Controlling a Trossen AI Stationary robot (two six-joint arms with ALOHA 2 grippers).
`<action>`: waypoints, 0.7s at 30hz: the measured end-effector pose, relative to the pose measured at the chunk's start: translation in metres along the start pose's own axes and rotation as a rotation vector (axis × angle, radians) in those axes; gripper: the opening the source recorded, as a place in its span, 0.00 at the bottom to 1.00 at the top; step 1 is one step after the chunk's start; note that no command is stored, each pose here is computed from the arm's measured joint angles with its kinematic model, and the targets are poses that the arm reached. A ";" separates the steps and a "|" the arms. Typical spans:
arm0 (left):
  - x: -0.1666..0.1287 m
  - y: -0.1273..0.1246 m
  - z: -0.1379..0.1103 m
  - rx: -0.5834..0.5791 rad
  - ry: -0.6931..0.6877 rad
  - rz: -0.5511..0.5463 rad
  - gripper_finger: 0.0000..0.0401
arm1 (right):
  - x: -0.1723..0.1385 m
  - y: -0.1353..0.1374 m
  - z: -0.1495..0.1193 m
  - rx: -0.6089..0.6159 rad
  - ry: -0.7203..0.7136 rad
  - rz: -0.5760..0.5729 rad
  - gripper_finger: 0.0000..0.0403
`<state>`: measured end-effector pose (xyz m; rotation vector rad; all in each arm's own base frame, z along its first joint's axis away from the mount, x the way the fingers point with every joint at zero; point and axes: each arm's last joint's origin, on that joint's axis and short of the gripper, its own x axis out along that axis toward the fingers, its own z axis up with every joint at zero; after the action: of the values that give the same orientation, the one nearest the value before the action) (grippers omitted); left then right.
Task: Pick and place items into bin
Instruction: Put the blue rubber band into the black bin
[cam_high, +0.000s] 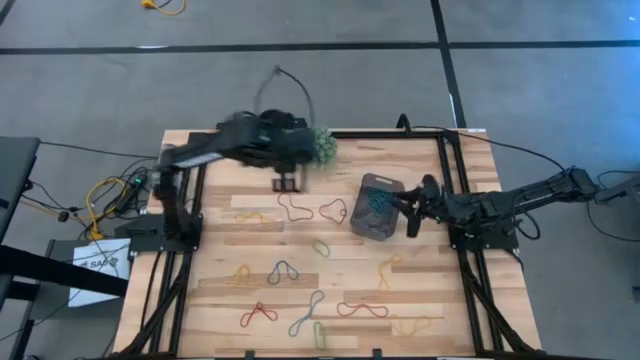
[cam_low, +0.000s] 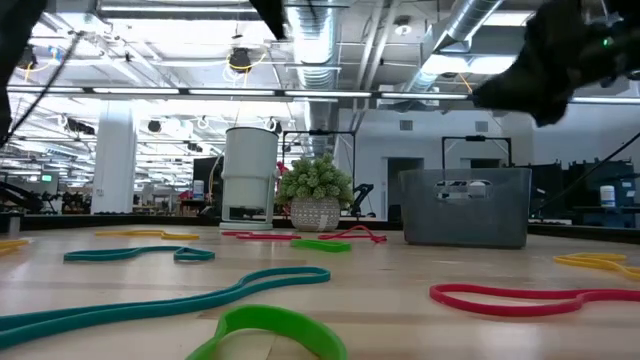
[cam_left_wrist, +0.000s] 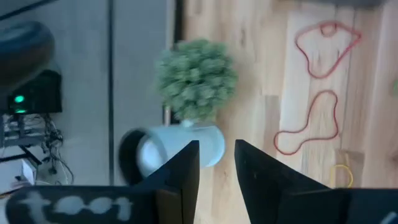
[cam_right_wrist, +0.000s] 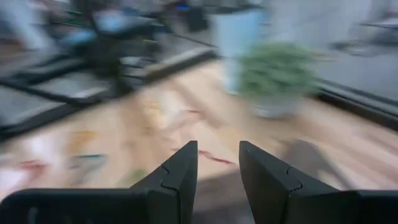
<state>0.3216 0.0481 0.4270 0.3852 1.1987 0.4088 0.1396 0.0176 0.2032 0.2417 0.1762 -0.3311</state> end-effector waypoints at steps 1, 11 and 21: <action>-0.011 0.004 -0.008 -0.036 -0.024 0.008 0.23 | 0.002 0.003 0.001 0.003 -0.003 0.057 0.28; -0.037 -0.011 -0.092 -0.226 -0.187 -0.006 0.23 | 0.026 0.028 0.001 -0.029 -0.038 0.366 0.28; 0.053 -0.105 -0.152 -0.254 -0.441 -0.202 0.23 | 0.059 0.043 -0.013 0.006 -0.130 0.424 0.28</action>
<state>0.2046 -0.0054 0.2838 0.1212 0.7355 0.2777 0.2074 0.0432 0.1877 0.2561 -0.0062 0.0741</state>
